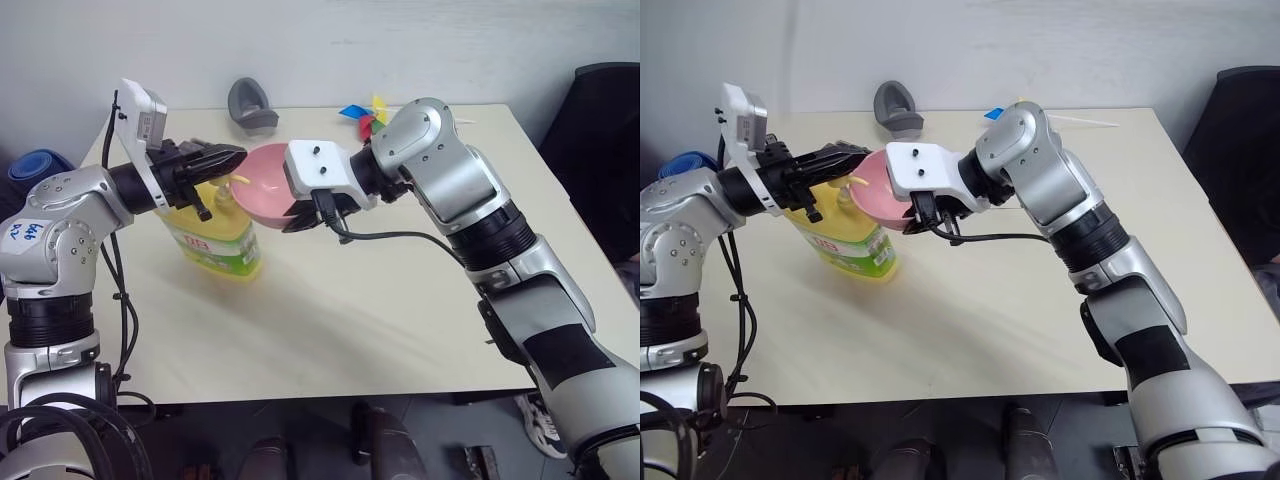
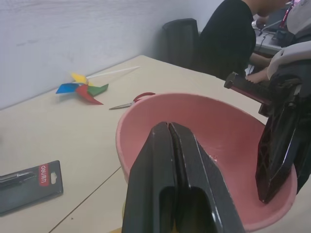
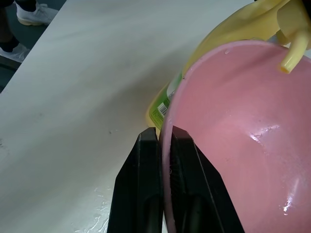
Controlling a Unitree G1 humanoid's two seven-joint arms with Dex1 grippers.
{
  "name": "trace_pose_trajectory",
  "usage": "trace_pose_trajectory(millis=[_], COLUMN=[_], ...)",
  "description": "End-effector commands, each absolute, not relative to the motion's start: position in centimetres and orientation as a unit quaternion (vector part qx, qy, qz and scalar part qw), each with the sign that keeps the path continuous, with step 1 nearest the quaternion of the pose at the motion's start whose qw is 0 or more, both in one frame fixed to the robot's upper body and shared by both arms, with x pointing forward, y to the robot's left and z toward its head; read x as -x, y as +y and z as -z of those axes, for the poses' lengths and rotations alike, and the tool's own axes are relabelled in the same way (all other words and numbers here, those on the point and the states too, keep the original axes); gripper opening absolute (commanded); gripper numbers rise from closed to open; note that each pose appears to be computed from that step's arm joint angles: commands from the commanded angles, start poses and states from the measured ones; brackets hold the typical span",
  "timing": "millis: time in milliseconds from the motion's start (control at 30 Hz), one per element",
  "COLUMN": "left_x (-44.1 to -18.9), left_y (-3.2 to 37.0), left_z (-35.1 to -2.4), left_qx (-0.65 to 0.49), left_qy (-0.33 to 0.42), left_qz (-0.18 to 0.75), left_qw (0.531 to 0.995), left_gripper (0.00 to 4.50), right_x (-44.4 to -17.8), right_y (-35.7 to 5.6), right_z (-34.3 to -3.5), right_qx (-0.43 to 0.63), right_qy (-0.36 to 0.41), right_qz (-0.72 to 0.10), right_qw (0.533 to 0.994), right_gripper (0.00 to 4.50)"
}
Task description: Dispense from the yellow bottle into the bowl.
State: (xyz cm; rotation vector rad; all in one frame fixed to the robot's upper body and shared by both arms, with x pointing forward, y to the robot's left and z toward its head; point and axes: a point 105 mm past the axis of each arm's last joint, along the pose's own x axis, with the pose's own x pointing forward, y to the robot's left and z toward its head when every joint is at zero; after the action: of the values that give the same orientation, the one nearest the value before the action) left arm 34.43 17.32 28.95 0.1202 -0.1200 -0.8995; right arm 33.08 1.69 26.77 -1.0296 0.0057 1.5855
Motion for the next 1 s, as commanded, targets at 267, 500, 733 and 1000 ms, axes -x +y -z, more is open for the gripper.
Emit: trace_pose_trajectory(millis=[267, 500, 733, 1000], left_x=[-35.1, -35.1, -35.6, -35.8], left_y=[18.1, 18.3, 18.9, 19.1], left_z=[-26.7, -25.4, -23.1, -21.7], left_qx=[0.016, 0.048, 0.033, 0.018], left_qy=[-0.014, 0.009, 0.047, 0.065], left_qz=[0.407, 0.385, 0.358, 0.355], left_qw=[0.913, 0.922, 0.932, 0.932], left_gripper=[0.02, 0.02, 0.02, 0.02], right_x=[-31.9, -31.7, -31.5, -31.3], right_y=[2.0, 2.1, 2.3, 2.6], right_z=[-28.5, -28.6, -28.6, -28.7], right_qx=[0.462, 0.464, 0.463, 0.460], right_qy=[-0.033, -0.036, -0.038, -0.040], right_qz=[-0.681, -0.683, -0.687, -0.690], right_qw=[0.567, 0.562, 0.559, 0.557], right_gripper=[0.00, 0.00, 0.00, 0.00])
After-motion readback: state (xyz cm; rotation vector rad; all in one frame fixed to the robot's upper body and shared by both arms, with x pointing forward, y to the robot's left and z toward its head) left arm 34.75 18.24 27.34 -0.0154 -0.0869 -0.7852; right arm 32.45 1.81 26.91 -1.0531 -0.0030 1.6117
